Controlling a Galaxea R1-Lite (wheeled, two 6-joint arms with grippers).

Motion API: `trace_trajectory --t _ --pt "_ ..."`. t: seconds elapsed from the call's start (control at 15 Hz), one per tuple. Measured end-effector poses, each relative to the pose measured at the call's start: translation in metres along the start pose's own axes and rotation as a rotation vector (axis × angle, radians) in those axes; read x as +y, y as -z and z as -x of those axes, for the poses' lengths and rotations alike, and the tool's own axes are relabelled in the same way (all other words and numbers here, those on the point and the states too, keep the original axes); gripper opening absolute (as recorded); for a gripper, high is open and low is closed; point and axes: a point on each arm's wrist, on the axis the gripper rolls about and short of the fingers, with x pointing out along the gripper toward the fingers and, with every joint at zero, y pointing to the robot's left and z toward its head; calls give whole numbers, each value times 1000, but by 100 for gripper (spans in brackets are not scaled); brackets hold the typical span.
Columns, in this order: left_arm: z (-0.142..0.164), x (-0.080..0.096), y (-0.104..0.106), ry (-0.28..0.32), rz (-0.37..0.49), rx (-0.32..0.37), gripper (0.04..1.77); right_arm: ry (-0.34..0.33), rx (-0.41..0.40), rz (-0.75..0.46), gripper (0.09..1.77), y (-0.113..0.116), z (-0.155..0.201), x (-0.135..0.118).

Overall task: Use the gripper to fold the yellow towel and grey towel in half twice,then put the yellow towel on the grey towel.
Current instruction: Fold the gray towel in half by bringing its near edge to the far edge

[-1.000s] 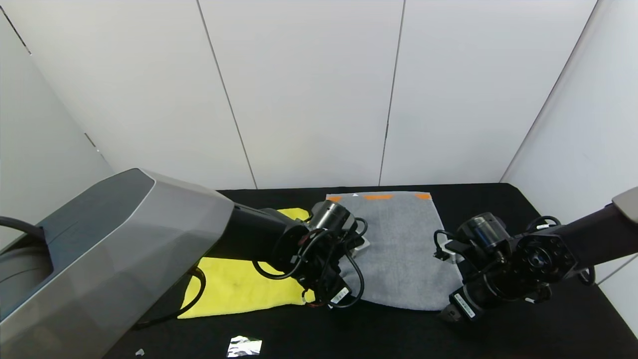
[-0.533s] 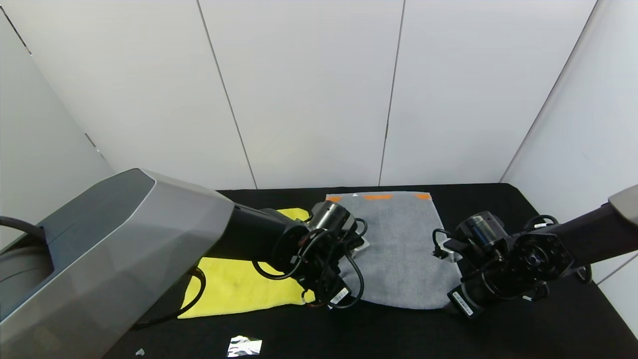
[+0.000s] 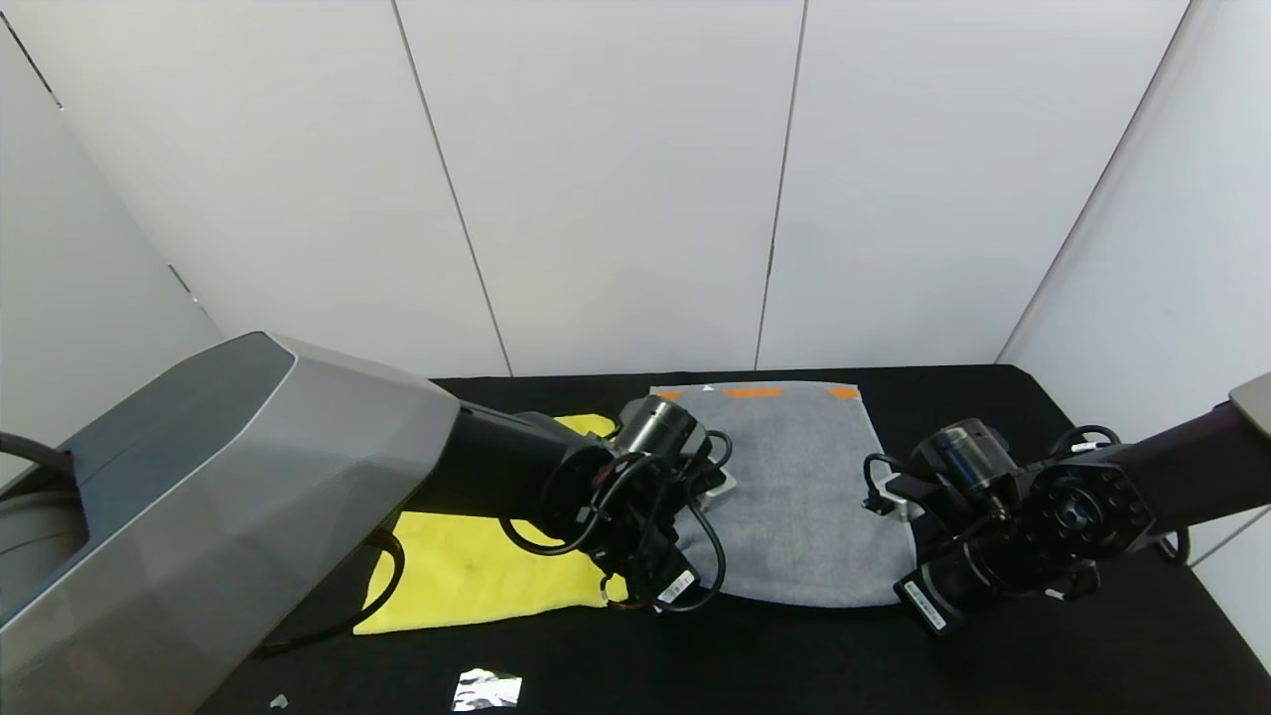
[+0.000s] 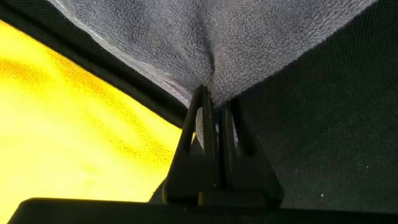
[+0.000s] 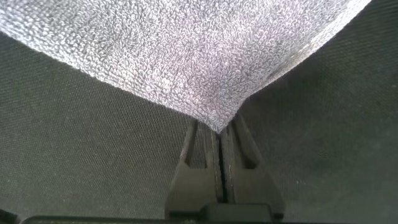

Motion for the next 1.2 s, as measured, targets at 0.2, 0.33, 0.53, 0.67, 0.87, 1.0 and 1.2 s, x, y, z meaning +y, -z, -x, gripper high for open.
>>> trace_trajectory --t 0.2,0.33,0.53,0.67,0.87,1.0,1.2 --pt "1 0 0 0 1 -2 13 11 -11 -1 14 -1 4 0" --pt "0 0 0 1 9 -1 13 12 -15 -1 14 -1 7 0" --pt "0 -1 3 5 16 8 13 9 -14 2 14 1 10 1" --pt "2 -3 5 7 13 15 13 4 -15 8 14 5 15 4" --pt "8 -9 12 18 4 30 13 -1 -27 15 14 10 25 8" --pt "13 -13 17 26 -2 39 13 -4 -21 17 14 16 30 10" --pt "21 -22 26 41 -19 56 13 -20 19 18 14 28 39 14"
